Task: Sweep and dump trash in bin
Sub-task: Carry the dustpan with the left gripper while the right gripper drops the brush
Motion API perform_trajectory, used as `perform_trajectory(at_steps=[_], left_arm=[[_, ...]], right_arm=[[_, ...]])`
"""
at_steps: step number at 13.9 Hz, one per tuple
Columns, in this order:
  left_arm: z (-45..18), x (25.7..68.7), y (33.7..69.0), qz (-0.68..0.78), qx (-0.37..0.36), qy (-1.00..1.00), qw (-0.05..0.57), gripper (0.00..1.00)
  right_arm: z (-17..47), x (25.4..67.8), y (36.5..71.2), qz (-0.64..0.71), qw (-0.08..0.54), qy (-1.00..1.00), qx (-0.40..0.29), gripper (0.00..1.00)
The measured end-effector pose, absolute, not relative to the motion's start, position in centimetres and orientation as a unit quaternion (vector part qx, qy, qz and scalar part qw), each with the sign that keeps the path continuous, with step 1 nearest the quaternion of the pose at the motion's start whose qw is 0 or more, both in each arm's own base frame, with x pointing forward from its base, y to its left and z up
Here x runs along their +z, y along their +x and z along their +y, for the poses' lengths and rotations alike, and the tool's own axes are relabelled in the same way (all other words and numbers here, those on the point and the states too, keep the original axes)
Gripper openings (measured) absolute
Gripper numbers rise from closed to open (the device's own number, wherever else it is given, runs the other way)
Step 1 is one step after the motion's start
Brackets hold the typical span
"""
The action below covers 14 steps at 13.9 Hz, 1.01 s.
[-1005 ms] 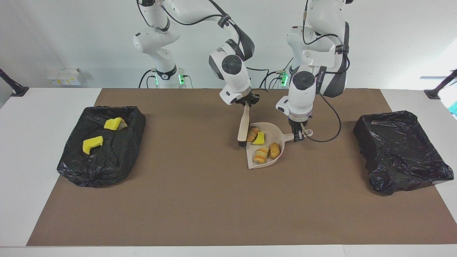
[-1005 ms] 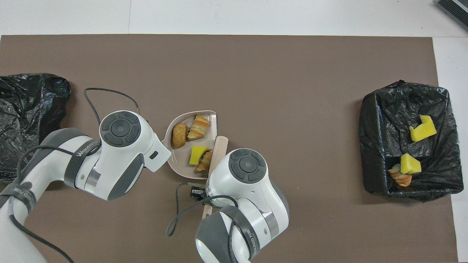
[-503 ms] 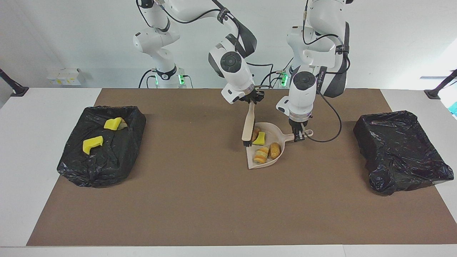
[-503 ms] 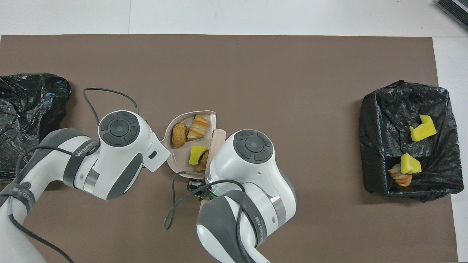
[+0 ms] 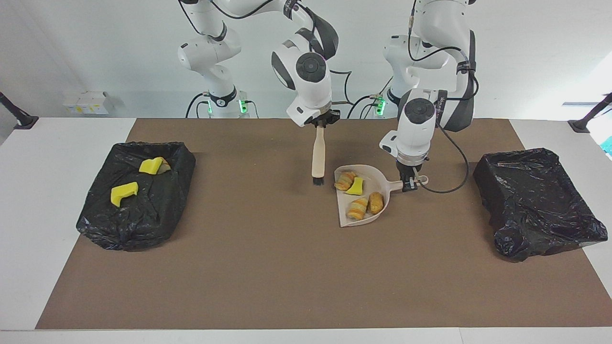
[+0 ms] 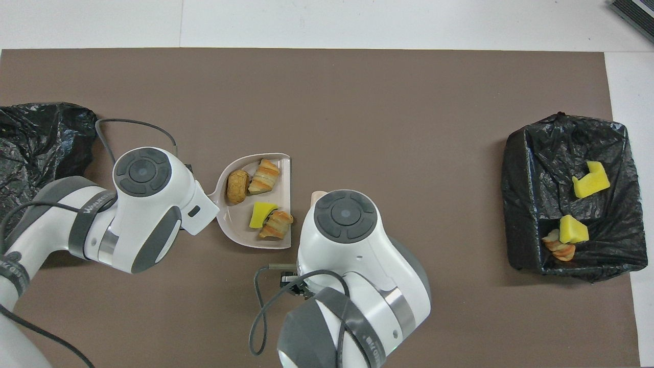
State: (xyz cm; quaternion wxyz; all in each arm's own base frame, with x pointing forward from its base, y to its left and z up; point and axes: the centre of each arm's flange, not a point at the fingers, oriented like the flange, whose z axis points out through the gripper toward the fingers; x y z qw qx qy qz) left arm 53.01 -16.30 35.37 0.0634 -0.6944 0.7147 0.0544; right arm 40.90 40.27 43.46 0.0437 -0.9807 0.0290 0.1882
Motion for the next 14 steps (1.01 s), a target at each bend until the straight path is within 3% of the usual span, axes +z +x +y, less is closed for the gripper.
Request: perform_trajectory(at_steps=[7, 14], left_arm=[[-10.3, 37.0, 55.6, 0.705, 0.041, -0.705, 0.068, 0.31], [-1.4, 40.7, 58.4, 0.690, -0.008, -0.722, 0.052, 0.31]], right_arm=[[44.4, 38.6, 33.0, -0.036, -0.007, -0.979, 0.200, 0.26], [45.0, 33.4, 30.2, -0.016, 0.007, -0.987, 0.160, 0.26]])
